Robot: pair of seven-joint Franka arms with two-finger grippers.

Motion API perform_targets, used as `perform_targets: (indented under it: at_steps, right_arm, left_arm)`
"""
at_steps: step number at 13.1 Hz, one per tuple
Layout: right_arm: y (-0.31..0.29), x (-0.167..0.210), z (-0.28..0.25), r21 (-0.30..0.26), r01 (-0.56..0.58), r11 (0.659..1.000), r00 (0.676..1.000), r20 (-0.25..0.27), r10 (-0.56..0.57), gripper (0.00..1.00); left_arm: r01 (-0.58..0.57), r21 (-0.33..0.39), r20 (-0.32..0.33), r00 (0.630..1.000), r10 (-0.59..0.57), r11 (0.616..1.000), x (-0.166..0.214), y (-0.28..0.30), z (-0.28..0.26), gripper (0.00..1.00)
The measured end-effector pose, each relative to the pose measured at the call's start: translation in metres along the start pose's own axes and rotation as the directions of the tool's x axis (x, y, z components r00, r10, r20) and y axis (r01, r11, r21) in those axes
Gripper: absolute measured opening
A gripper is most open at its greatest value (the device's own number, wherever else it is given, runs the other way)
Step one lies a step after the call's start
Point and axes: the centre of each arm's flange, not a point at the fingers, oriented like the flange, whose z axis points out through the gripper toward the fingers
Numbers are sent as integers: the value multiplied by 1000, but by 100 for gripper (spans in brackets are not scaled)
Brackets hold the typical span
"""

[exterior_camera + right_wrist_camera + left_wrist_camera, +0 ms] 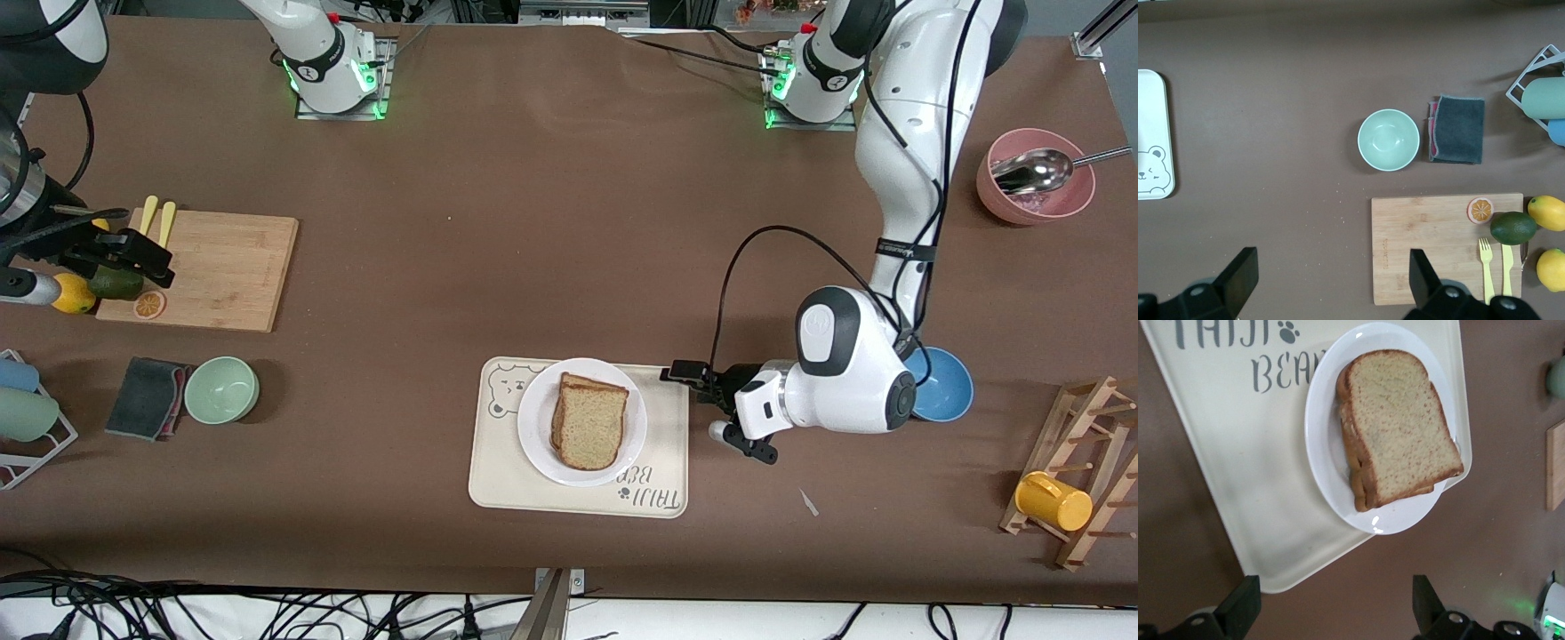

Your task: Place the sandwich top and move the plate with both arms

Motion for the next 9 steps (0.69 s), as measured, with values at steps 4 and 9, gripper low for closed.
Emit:
perform_targets:
  at_steps: [4,9]
  right_arm:
    - [-1,0,0,1,1,1000,1000,-3,-1,100]
    - [-1,12,-2,14,1,1000,996,-84,0,100]
  left_arm:
    - [-51,232,68,997,36,971,-12,19,-62,100]
    - [-71,466,124,992,14,882,-42,53,-156,100]
